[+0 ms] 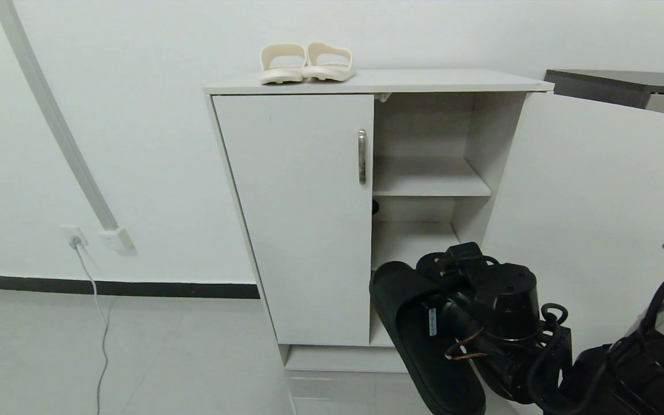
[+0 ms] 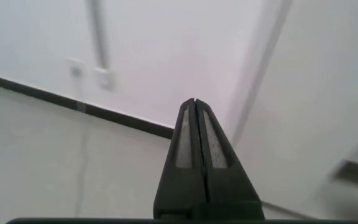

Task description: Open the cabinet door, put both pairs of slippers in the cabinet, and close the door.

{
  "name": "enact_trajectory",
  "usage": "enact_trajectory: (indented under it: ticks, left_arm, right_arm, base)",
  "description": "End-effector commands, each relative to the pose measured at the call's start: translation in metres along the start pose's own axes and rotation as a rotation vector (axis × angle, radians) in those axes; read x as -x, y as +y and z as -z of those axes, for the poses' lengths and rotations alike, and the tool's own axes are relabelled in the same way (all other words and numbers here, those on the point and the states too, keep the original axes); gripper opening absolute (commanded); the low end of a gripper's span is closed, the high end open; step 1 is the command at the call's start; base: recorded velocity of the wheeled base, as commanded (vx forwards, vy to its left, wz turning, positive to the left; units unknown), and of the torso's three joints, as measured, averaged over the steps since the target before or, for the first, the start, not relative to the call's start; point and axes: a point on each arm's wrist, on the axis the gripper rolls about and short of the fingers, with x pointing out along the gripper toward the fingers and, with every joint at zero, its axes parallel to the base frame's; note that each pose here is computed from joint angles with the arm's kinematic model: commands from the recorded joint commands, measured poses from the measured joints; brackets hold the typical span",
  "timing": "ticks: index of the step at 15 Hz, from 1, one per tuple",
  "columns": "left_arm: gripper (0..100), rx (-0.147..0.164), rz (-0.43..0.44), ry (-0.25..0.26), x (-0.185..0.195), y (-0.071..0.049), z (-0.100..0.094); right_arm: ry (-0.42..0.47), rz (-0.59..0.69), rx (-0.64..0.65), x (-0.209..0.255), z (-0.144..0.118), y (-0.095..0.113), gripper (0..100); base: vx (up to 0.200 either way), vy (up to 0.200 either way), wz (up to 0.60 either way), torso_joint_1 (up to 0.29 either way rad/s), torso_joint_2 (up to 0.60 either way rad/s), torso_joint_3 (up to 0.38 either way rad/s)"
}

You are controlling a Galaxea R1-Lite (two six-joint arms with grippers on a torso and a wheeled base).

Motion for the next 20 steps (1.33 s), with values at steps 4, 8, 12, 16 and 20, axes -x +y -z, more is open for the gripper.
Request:
enact_trajectory:
  ticks: [4,8,12,16,20]
  left_arm:
    - [0,-0.003,0.023,-0.048,0.055,0.021,0.092]
    - [0,-0.036,0.27,0.022,0.068,0.021,0.118]
    - [0,-0.034,0.346,0.007,0.069,0.019,0.117]
    - [0,-0.026,0.347,0.007,0.069,0.019,0.116]
    - [0,-0.023,0.347,0.007,0.069,0.019,0.116]
  right_arm:
    - [0.011,0.002,0.006,-0.001,0.004,0.0,0]
    - [0.018,-0.002,0.011,0.0,0.007,0.001,0]
    - [0.022,-0.016,0.019,0.001,0.009,0.006,0]
    - [-0.027,0.108,0.006,-0.026,0.007,0.025,0]
    - [-0.061,0.204,-0.029,-0.037,-0.01,0.047,0]
  base:
    - [0.0,0.0,0.0,0.0,0.0,0.0]
    - [0.0,0.0,0.0,0.0,0.0,0.0]
    - [0.0,0.0,0.0,0.0,0.0,0.0]
    - [0.0,0.0,0.0,0.0,0.0,0.0]
    - [0.0,0.0,0.0,0.0,0.0,0.0]
